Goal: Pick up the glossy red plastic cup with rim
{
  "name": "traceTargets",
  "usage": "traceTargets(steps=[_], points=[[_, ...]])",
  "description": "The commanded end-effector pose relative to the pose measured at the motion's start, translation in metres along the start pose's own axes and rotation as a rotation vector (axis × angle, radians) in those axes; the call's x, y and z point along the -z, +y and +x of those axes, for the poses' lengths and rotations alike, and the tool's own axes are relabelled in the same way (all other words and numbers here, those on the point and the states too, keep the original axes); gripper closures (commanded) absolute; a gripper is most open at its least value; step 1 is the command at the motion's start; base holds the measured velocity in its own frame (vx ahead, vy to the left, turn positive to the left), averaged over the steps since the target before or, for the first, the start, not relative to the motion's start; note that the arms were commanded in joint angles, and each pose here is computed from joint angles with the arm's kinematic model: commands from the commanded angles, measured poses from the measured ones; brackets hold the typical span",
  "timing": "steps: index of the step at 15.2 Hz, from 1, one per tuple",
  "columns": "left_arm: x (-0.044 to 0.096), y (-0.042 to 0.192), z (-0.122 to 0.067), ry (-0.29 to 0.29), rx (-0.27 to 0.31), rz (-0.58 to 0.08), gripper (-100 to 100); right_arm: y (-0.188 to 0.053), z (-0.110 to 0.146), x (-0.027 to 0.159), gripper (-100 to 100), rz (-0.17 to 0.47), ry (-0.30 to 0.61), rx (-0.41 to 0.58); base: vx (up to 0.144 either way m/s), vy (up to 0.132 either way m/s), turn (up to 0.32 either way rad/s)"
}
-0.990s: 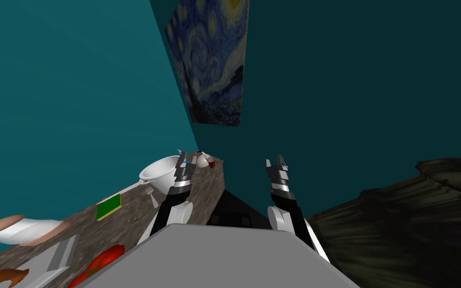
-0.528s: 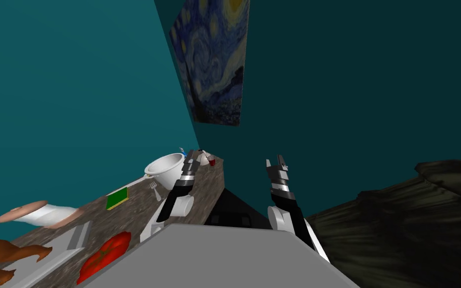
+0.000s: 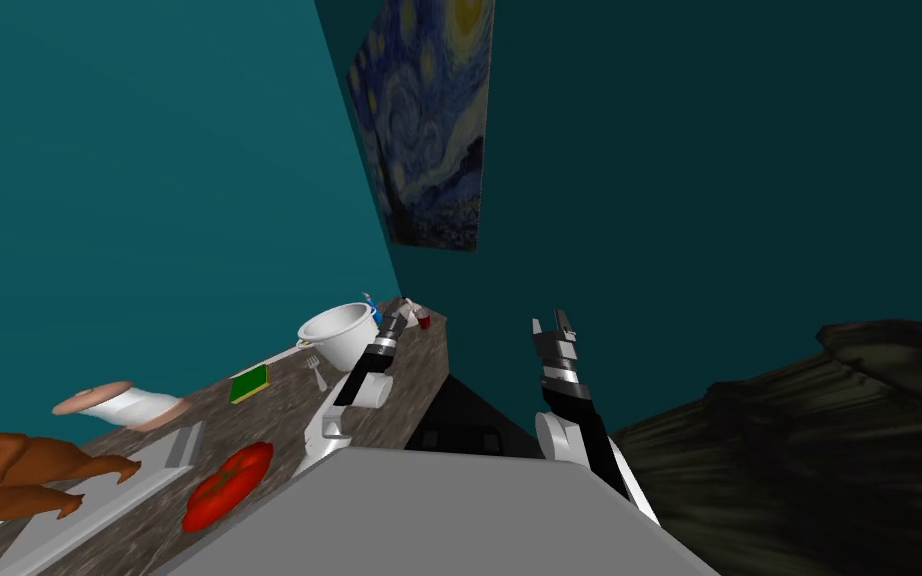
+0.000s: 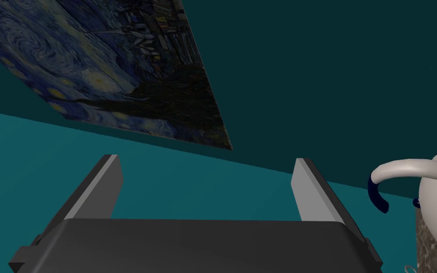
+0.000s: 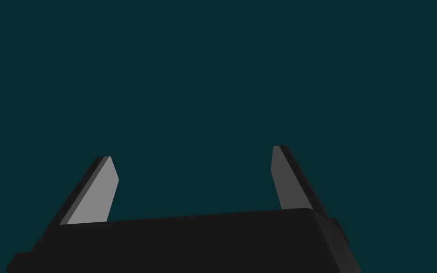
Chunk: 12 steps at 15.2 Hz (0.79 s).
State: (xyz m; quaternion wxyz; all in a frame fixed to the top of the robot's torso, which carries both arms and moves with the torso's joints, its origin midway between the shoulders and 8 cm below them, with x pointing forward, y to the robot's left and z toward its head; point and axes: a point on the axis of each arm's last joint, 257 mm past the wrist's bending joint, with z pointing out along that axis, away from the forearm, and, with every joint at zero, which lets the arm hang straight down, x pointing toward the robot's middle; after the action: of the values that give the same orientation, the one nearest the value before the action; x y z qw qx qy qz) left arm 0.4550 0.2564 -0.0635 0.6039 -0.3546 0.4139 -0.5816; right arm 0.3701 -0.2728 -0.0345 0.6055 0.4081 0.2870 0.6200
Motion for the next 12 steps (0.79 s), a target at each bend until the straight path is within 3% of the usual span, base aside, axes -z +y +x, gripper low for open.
traceTargets(steps=[1,2,4,5,9,10,12], points=[[-0.004,0.008,0.0,0.004,-0.005,-0.026,-100,0.0,0.0,0.0,0,0.0,0.0,0.0,-0.023,-0.038,0.021],[-0.014,0.021,0.0,0.013,-0.019,-0.06,-100,0.0,0.0,0.0,0,0.0,0.0,0.0,-0.02,-0.035,0.047],[-0.014,0.024,0.0,0.013,-0.019,-0.072,-100,0.0,0.0,0.0,0,0.0,0.0,0.0,-0.014,-0.032,0.032],[-0.024,0.038,-0.001,0.021,-0.032,-0.106,-100,0.0,0.0,0.0,0,0.0,0.0,0.0,-0.016,-0.032,0.053],[-0.034,0.059,-0.002,0.027,-0.046,-0.175,-100,0.0,0.0,0.0,0,0.0,0.0,0.0,-0.021,-0.04,0.044],[-0.046,0.069,-0.003,0.033,-0.059,-0.208,-100,0.0,0.0,0.0,0,0.0,0.0,0.0,-0.021,-0.034,0.042],[-0.044,0.078,-0.004,0.031,-0.06,-0.232,-100,0.0,0.0,0.0,0,0.0,0.0,0.0,-0.016,-0.033,0.033]])
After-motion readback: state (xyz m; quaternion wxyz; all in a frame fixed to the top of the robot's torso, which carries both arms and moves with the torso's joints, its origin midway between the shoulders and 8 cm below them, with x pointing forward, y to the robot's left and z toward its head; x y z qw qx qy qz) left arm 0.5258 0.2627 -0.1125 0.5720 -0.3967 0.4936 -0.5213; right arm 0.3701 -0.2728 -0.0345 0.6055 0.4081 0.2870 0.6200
